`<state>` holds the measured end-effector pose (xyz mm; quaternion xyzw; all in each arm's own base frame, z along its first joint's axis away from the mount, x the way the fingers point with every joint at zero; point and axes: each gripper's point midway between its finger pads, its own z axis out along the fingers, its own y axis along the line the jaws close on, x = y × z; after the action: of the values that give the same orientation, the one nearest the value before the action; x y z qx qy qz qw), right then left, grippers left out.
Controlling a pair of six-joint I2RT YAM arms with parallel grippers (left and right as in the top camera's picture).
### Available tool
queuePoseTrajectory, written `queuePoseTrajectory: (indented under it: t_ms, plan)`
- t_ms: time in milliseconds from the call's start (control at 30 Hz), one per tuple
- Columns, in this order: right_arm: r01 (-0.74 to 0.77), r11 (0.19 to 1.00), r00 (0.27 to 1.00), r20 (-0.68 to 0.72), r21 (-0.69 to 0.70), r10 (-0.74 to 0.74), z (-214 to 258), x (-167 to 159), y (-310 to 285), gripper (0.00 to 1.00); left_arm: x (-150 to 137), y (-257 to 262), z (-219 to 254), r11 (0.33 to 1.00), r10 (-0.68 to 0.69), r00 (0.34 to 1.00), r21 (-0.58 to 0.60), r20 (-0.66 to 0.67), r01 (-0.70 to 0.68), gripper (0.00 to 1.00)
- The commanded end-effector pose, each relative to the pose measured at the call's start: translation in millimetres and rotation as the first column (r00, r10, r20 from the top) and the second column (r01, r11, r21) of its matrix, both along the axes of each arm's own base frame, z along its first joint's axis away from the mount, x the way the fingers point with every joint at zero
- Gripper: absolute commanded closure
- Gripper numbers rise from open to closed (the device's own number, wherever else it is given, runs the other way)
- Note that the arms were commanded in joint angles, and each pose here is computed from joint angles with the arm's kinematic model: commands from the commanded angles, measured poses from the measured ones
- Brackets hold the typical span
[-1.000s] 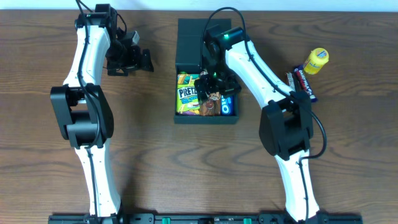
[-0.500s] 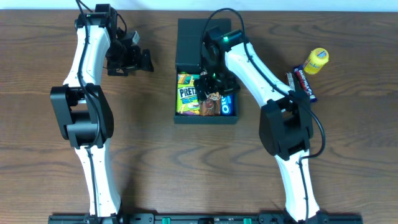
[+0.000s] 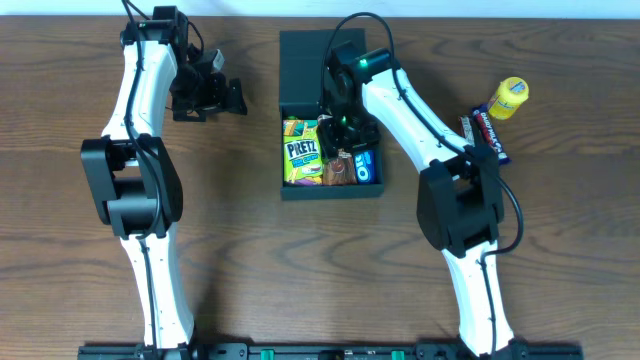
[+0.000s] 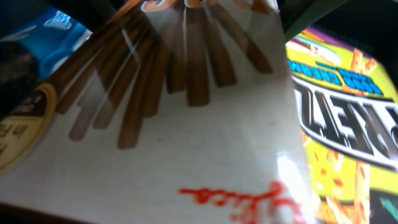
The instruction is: Pack container
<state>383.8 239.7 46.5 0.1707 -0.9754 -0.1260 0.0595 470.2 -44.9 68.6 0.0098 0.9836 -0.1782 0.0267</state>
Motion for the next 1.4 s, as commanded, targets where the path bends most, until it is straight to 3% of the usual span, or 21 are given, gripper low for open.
queuePoseTrajectory:
  t_ms: [0, 300, 500, 800, 1000, 1067, 1133, 1367]
  plan:
    - [-0.003, 1.0, 1.0, -0.001, 0.018, 0.003, 12, 2, 0, 0.4, 3, 1, 2, 1.0, -0.019, 1.0, 0.005, 0.018, 0.019, 0.03]
    - [0.037, 0.997, 0.995, 0.089, 0.063, -0.043, 73, 19, 9, 0.41, 3, 1, 2, 1.0, -0.018, 1.0, 0.005, 0.018, 0.018, 0.03]
    - [0.097, 0.995, 0.994, 0.055, 0.038, -0.099, 74, 5, 24, 0.41, 3, 1, 2, 1.0, -0.014, 1.0, 0.004, 0.017, 0.014, 0.03]
    - [0.105, 0.992, 0.979, 0.185, -0.069, -0.091, 70, -2, 58, 0.36, 1, 1, 2, 1.0, 0.007, 1.0, 0.003, 0.002, -0.007, 0.03]
    - [0.166, 0.981, 0.964, 0.224, -0.1, -0.141, 68, -1, 62, 0.39, 1, 1, 2, 1.0, 0.011, 1.0, 0.003, -0.001, -0.011, 0.02]
    - [0.177, 0.979, 0.961, 0.231, -0.098, -0.151, 69, 1, 62, 0.32, 1, 1, 2, 1.0, 0.01, 1.0, 0.003, -0.003, -0.01, 0.02]
    - [0.177, 0.98, 0.958, 0.242, -0.087, -0.152, 69, 4, 64, 0.18, 1, 1, 2, 1.0, 0.01, 1.0, 0.003, -0.003, -0.01, 0.02]
    - [0.167, 0.984, 0.954, 0.265, -0.067, -0.144, 70, 10, 68, 0.11, 0, 1, 2, 1.0, 0.01, 1.0, 0.003, -0.004, -0.01, 0.03]
